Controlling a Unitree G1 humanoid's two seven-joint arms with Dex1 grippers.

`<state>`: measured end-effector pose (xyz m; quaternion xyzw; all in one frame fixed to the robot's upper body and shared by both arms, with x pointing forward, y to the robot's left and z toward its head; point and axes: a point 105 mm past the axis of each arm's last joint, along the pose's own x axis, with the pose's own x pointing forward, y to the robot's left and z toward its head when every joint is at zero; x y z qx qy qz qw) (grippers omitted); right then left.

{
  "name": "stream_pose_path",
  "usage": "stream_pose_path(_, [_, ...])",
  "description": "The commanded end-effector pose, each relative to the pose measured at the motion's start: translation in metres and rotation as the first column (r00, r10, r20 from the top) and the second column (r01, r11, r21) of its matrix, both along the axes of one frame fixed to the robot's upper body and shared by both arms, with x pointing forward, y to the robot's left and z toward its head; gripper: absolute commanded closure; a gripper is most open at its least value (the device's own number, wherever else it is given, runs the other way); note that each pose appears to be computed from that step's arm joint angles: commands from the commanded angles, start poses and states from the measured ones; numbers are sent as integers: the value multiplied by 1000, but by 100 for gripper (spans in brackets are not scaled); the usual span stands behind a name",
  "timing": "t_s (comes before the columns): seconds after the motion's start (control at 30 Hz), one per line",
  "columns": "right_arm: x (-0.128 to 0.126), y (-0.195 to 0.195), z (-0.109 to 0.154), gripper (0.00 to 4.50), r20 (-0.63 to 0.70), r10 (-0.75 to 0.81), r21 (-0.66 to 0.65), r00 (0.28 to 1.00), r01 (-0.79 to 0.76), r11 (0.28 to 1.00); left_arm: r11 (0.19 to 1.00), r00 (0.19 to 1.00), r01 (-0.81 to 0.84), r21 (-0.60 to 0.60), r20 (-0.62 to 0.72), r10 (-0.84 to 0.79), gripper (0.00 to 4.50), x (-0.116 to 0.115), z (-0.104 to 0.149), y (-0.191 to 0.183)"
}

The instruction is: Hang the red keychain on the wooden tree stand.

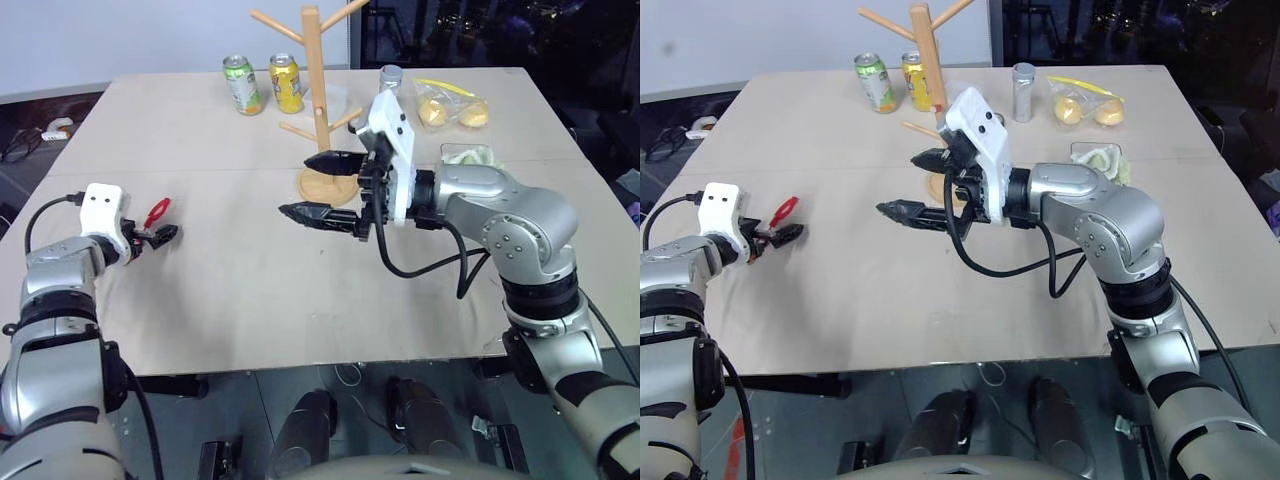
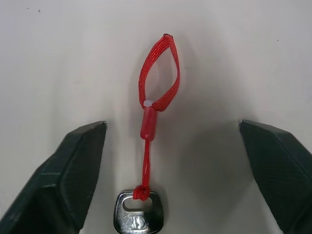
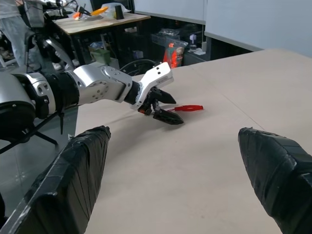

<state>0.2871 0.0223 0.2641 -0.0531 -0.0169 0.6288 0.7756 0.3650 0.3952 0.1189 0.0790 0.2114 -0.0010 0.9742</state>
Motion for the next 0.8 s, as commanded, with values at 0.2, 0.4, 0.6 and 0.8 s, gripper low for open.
stream_pose_path(0.2, [-4,-5,17,0,52,-4,26,999,3,1000,998,998,-61,-2,-35,61,409,-6,-9,8])
stream_pose_path(0.4, [-3,-9,15,0,44,-17,28,999,16,999,994,994,-105,2,12,105,447,-5,6,17])
stream_pose_path(0.6, [0,-24,15,0,73,-93,41,993,90,995,997,968,73,23,240,-76,447,10,67,-18])
stream_pose_path(0.8, [-5,-56,6,0,136,-252,93,958,241,966,945,846,248,213,427,-319,447,-10,118,-97])
